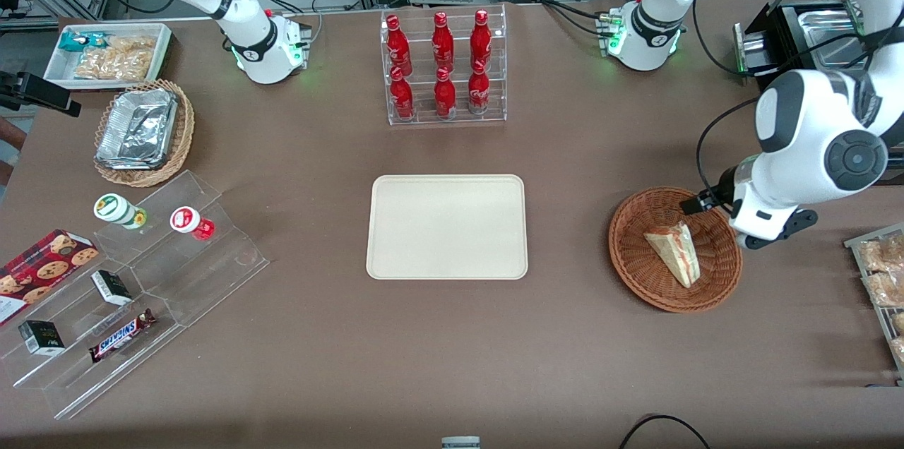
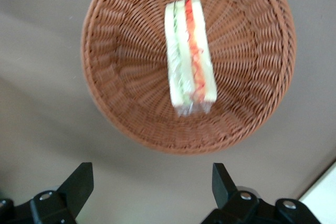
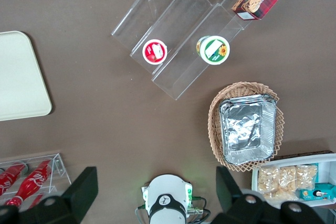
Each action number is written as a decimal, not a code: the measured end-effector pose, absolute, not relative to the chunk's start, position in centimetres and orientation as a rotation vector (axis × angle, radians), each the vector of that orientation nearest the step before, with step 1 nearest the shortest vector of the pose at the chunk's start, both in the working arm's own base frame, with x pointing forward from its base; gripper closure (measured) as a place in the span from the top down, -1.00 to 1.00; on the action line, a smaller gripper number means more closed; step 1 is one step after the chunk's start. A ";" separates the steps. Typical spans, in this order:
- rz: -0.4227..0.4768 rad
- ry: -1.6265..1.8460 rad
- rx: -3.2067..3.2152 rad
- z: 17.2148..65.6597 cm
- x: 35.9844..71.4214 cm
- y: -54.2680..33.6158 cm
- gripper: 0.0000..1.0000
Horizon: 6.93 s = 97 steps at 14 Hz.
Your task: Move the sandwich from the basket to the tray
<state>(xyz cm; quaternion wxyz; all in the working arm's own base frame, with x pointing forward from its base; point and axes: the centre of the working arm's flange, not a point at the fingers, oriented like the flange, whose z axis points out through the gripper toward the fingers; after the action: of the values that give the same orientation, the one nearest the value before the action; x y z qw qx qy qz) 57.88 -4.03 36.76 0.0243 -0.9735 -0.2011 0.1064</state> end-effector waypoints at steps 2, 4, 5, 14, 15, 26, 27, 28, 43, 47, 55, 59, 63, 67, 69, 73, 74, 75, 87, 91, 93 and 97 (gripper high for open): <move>0.272 -0.666 -3.029 34.5 58.8 -4.1 1.00; 0.223 -0.696 -3.047 32.3 59.6 -4.3 1.00; 0.204 -0.705 -3.056 31.2 59.9 -4.4 1.00; 0.182 -0.724 -3.081 24.8 59.3 -4.7 0.96; 0.188 -0.724 -3.080 24.6 59.3 -4.7 0.95; 0.159 -0.672 -3.097 26.1 59.5 -6.3 -0.61; 0.165 -0.629 -3.100 27.3 59.5 -7.9 -0.61; 0.184 -0.579 -3.097 28.8 59.5 -9.9 -0.61; 0.294 0.000 -3.102 28.7 50.4 -47.8 -0.50; 0.264 0.006 -3.122 28.0 49.6 -52.0 -0.44; 0.231 -0.019 -3.102 25.5 48.3 -55.4 -0.24; 0.238 -0.022 -3.088 25.2 48.4 -55.2 -0.22; 0.240 -0.023 -3.085 25.1 48.4 -55.1 0.48; 0.223 -0.036 -3.093 25.7 48.9 -55.0 0.97; 0.193 -0.075 -3.072 27.4 50.5 -53.7 1.00; 0.060 -0.214 -3.029 37.1 54.5 -48.2 1.00; 0.038 -0.253 -3.007 40.2 54.8 -45.8 1.00; 0.013 -0.276 -2.993 43.3 55.0 -43.0 1.00; 0.250 -0.401 -3.000 62.6 53.4 -10.7 1.00; 0.265 -0.431 -3.022 62.6 53.7 -10.0 1.00; 0.267 -0.428 -3.024 62.6 53.7 -10.2 1.00; 0.269 -0.383 -2.994 62.6 53.3 -11.4 1.00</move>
<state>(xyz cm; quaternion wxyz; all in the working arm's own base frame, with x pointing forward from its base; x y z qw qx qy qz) 53.29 -11.44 62.57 0.0555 -0.9865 -0.1260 0.0885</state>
